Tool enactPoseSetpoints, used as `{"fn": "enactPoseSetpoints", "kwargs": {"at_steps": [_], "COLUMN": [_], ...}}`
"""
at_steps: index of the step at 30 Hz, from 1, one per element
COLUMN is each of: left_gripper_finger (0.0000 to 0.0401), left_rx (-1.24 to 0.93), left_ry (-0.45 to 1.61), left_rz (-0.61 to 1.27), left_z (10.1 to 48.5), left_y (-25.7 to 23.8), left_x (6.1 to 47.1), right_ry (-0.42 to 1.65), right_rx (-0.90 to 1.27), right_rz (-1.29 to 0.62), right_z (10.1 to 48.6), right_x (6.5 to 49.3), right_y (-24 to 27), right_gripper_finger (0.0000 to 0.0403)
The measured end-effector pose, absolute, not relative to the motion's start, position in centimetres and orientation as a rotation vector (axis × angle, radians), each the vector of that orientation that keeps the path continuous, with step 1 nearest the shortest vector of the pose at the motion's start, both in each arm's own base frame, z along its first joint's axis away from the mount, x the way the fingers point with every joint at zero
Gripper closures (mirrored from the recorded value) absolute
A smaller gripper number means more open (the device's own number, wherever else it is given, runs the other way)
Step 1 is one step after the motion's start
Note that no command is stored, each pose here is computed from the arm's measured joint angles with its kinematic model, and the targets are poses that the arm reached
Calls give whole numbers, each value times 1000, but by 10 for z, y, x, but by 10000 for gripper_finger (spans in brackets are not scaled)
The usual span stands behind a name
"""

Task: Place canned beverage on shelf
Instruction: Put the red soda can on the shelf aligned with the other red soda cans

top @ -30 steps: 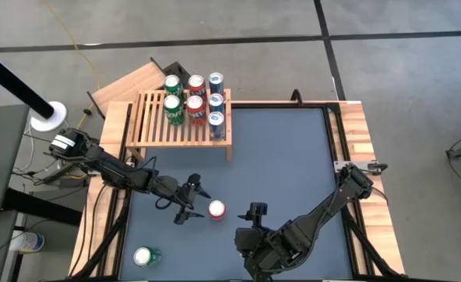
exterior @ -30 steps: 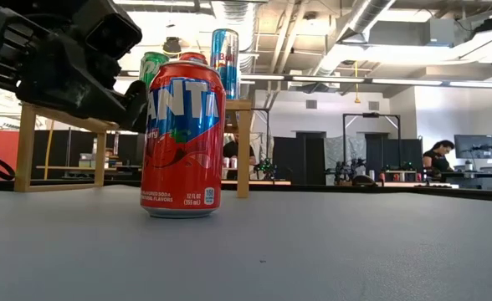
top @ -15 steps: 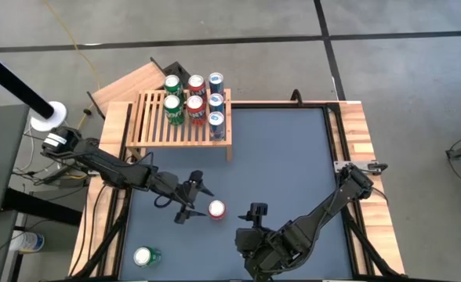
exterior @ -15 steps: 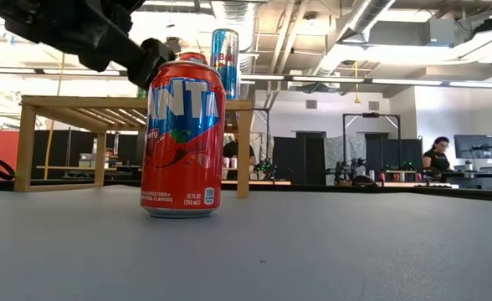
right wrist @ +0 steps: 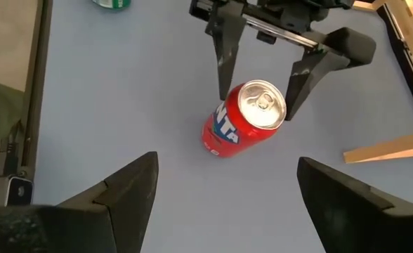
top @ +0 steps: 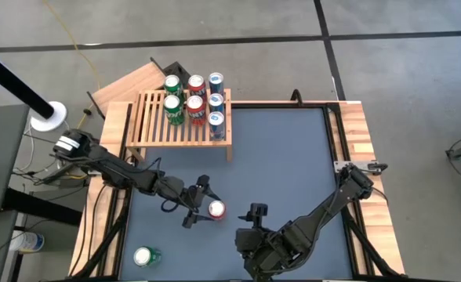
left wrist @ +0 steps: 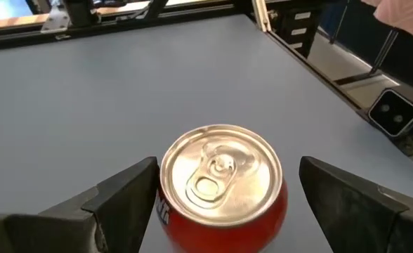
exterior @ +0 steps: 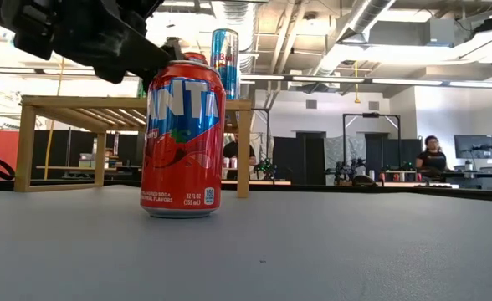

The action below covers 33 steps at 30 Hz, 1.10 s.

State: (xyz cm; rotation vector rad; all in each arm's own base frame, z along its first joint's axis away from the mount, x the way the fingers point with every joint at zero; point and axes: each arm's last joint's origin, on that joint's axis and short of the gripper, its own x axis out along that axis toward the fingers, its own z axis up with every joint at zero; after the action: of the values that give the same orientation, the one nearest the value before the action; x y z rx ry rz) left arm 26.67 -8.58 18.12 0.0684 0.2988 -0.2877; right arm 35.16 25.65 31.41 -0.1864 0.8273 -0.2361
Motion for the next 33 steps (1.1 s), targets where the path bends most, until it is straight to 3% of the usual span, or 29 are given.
{"fn": "enactPoseSetpoints", "kwargs": {"at_steps": [19,33], "left_gripper_finger": [69,69], "left_rx": [49,2], "left_ry": [260,294], "left_rz": [-269,-314], "left_z": [181,150], "left_y": [-86,-92], "left_x": [270,283], "right_ry": [826,825], "right_rx": [-189,-188], "right_rz": [-229,-230], "right_z": [314,314], "right_x": [350,350], "right_y": [259,259], "right_gripper_finger": [74,74]}}
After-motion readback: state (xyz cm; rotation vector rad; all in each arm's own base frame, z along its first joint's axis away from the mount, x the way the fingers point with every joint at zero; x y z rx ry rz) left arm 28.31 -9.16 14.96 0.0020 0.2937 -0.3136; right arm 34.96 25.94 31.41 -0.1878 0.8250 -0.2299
